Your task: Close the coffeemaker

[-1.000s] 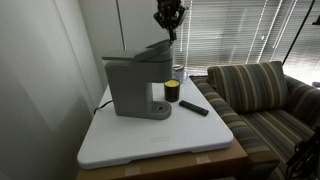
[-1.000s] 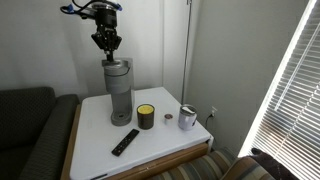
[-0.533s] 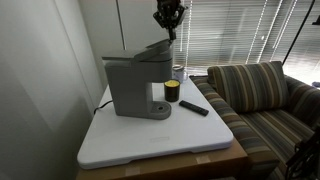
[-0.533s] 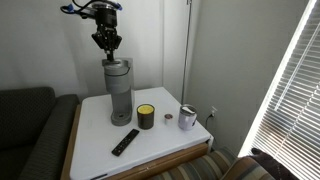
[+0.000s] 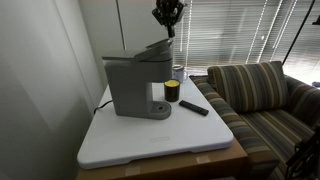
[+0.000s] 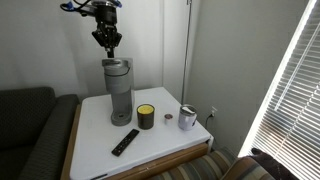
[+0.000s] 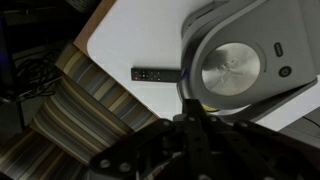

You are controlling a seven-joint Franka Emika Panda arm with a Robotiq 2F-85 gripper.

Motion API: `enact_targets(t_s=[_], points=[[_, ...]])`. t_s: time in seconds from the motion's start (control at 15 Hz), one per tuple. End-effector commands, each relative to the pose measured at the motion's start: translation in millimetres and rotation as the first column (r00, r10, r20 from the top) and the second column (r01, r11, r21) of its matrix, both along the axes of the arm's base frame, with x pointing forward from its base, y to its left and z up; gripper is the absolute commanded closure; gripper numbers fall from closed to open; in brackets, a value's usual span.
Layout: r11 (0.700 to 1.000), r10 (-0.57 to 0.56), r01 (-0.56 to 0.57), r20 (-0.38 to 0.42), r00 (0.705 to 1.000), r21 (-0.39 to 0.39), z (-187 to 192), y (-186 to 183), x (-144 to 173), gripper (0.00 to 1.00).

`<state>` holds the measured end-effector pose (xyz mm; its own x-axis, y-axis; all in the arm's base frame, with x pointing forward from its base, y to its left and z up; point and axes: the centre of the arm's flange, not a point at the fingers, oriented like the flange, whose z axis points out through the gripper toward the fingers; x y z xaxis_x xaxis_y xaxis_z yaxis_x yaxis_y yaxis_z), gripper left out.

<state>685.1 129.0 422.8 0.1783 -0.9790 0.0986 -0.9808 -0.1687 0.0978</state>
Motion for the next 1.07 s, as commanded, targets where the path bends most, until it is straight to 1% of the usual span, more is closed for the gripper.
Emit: enact_targets(t_s=[0.0, 0.27, 0.73, 1.0], points=[[1.000, 0.012, -0.012, 0.033, 0.999, 0.007, 10.7, -0.5, -3.0, 1.00], [1.000, 0.007, -0.008, 0.037, 0.999, 0.012, 10.3, -0.5, -3.3, 1.00], [0.999, -0.025, 0.025, 0.005, 1.000, 0.027, -13.0, -6.5, -12.9, 1.00], [0.998, -0.048, 0.048, 0.002, 0.999, 0.028, -20.3, -8.2, -15.0, 1.00]])
